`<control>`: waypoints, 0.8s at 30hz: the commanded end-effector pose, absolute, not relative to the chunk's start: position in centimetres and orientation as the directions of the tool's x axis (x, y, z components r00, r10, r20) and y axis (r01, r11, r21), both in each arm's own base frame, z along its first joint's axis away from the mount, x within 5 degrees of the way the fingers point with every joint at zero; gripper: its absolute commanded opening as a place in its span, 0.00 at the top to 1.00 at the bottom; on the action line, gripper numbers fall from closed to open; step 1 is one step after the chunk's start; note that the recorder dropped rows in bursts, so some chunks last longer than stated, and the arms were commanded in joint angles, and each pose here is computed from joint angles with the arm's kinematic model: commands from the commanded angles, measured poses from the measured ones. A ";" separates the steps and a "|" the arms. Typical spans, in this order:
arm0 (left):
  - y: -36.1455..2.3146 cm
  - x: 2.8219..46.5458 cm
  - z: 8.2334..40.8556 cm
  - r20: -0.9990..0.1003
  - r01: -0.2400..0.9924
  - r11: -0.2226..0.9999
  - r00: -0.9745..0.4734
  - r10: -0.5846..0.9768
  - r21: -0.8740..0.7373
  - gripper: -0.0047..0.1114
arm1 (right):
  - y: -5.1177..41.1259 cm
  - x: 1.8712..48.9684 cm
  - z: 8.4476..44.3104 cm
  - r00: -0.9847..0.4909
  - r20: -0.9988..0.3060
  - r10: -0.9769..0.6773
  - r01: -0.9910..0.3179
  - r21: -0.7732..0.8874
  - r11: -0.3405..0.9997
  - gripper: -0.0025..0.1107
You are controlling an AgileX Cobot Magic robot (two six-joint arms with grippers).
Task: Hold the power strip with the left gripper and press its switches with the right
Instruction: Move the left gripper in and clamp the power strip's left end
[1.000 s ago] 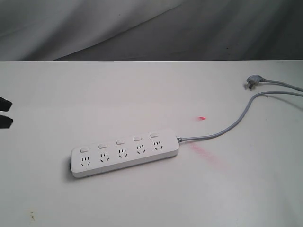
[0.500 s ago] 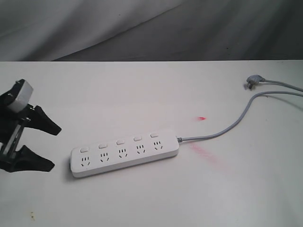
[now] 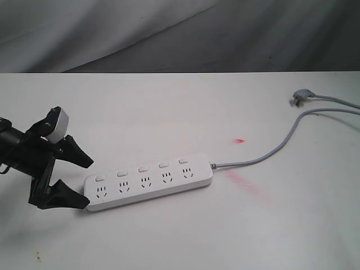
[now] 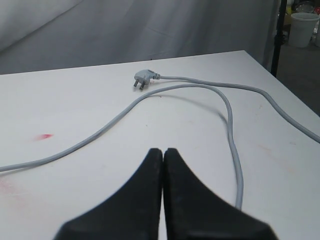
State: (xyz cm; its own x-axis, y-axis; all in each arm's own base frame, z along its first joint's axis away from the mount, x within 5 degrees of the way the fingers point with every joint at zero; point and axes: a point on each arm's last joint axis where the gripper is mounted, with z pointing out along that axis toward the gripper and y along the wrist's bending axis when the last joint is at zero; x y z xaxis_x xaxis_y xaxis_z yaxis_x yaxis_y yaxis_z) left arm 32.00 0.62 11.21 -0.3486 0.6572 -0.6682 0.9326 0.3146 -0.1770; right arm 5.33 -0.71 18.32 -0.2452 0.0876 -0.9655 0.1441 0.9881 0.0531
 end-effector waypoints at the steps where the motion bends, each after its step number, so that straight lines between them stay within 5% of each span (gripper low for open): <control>1: -0.1 32.3 11.2 -0.680 0.930 0.327 -0.350 0.644 -0.169 0.11 | -0.7 5.3 18.3 -0.238 -0.967 0.089 0.145 0.055 0.988 0.98; 24: -0.1 32.2 9.8 -0.670 0.922 0.323 -0.378 0.639 -0.212 0.11 | -0.7 5.3 18.3 -0.238 -0.967 0.089 0.145 0.055 0.988 0.98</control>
State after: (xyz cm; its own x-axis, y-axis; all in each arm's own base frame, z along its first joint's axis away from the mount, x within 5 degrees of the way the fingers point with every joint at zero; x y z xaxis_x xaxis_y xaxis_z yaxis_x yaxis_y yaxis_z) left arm 32.22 0.13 9.74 -0.3890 0.6347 -0.6678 0.9175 0.3323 -0.2186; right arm 5.33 -0.71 18.32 -0.2452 0.0876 -0.9655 0.1441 0.9881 0.0531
